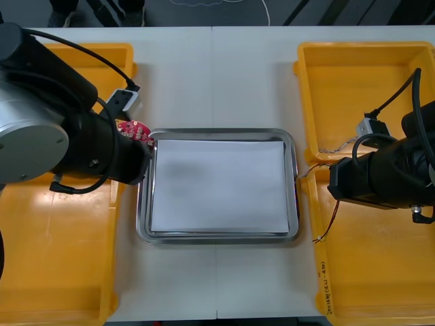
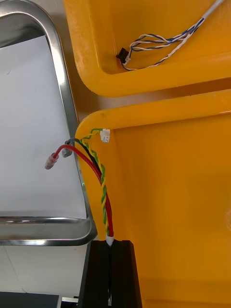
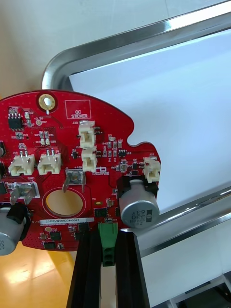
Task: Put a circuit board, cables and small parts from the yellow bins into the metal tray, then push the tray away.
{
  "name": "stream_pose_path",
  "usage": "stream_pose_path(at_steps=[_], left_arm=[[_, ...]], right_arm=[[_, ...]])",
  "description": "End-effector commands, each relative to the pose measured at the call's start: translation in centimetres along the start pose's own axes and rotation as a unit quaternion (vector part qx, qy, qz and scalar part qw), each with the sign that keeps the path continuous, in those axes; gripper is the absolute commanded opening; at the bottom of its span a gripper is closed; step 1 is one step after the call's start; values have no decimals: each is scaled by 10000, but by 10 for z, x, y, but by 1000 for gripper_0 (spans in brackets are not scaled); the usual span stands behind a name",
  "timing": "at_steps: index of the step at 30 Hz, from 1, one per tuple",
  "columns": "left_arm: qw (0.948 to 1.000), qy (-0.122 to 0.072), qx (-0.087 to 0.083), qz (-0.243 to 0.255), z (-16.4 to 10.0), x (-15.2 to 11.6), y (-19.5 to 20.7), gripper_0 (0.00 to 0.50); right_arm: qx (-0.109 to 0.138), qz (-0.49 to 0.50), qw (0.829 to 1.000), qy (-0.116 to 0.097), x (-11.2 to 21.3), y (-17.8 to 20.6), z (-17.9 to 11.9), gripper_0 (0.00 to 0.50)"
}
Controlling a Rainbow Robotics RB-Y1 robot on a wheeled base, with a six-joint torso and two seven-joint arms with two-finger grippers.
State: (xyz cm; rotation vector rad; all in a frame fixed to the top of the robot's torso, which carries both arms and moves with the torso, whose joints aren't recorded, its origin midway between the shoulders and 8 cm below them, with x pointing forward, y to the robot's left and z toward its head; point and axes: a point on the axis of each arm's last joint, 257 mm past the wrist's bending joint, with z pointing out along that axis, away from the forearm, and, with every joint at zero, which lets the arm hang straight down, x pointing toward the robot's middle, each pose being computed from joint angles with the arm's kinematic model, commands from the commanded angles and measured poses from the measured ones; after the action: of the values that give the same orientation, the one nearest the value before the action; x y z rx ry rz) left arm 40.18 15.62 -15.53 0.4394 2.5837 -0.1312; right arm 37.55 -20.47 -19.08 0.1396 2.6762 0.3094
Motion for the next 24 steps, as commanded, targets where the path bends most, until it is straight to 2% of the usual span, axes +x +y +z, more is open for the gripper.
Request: stream_pose_path(at_steps=[1,11,15,24], left_arm=[[9994,-58,-21,-326,-2,-16,-15,0],[9995,307,42,39,27,0,-64,0],[9987,501,-42,116,40,13,-70,0],[9954,940,-98,153,61,37,-80,0]], right_arm=[[16,-218,9998,-24,-3,4,-4,0],[35,-219,9998,17,-3,1,-2,0],[40,-224,9997,13,-3,1,-2,0],[35,-234,9997,17,-3,1,-2,0]])
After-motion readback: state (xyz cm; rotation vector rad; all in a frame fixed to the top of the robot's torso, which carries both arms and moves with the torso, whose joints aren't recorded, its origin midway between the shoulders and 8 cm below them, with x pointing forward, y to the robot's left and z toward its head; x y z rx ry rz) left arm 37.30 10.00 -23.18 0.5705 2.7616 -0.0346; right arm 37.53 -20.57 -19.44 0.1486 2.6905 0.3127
